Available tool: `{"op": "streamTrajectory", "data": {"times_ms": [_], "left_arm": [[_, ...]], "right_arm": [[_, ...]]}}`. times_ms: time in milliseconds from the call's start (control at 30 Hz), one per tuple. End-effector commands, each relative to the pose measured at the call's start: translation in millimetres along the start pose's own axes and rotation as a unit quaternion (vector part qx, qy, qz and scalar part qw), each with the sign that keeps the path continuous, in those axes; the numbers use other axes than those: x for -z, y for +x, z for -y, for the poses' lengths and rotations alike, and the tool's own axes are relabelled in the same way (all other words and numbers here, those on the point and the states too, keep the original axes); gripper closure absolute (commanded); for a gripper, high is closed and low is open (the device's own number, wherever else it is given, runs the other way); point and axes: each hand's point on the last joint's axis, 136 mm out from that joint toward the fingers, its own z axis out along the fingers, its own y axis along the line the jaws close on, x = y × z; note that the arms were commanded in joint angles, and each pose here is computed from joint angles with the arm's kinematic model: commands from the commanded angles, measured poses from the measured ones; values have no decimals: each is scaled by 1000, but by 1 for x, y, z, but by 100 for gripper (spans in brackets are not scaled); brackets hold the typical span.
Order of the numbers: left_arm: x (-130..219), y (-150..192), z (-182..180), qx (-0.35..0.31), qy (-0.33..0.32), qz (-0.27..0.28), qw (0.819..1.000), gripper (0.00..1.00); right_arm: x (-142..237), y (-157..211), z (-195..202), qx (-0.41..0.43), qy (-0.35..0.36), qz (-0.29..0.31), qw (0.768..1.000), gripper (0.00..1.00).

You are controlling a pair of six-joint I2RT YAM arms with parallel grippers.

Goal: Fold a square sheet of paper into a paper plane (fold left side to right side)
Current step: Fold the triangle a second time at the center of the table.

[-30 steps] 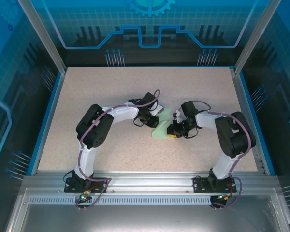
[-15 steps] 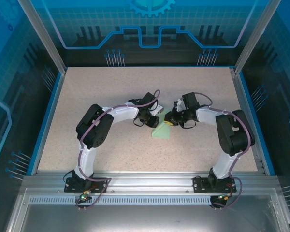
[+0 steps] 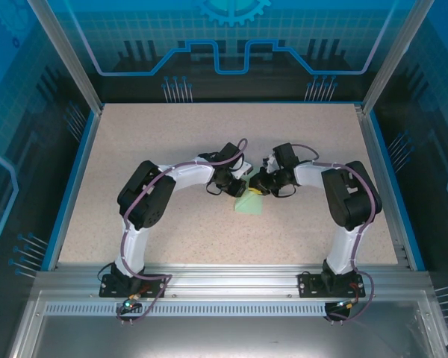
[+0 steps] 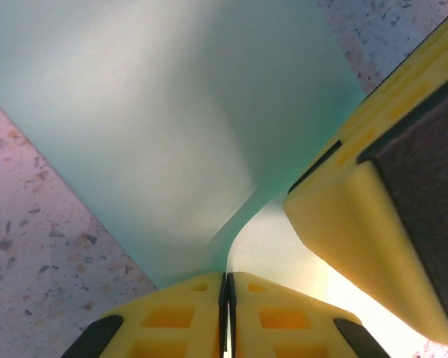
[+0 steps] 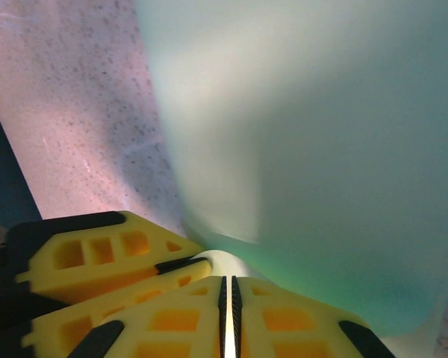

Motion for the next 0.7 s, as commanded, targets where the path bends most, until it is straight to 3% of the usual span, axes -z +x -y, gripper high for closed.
{"op": "streamTrajectory", "data": {"times_ms": [0,467,667], "left_arm": [[-10,2,1,-1,7,-6,1000,87],[-7,-2,1,-1,5,-3,1000,86],[13,-16,4,-2,-1,20,1000,75]], "right_arm": [[-3,4,8,-3,29,-9,1000,87],[-2,19,46,-16,102,-24,994,87],[-2,22,62,-30,113,-24,993,87]]}}
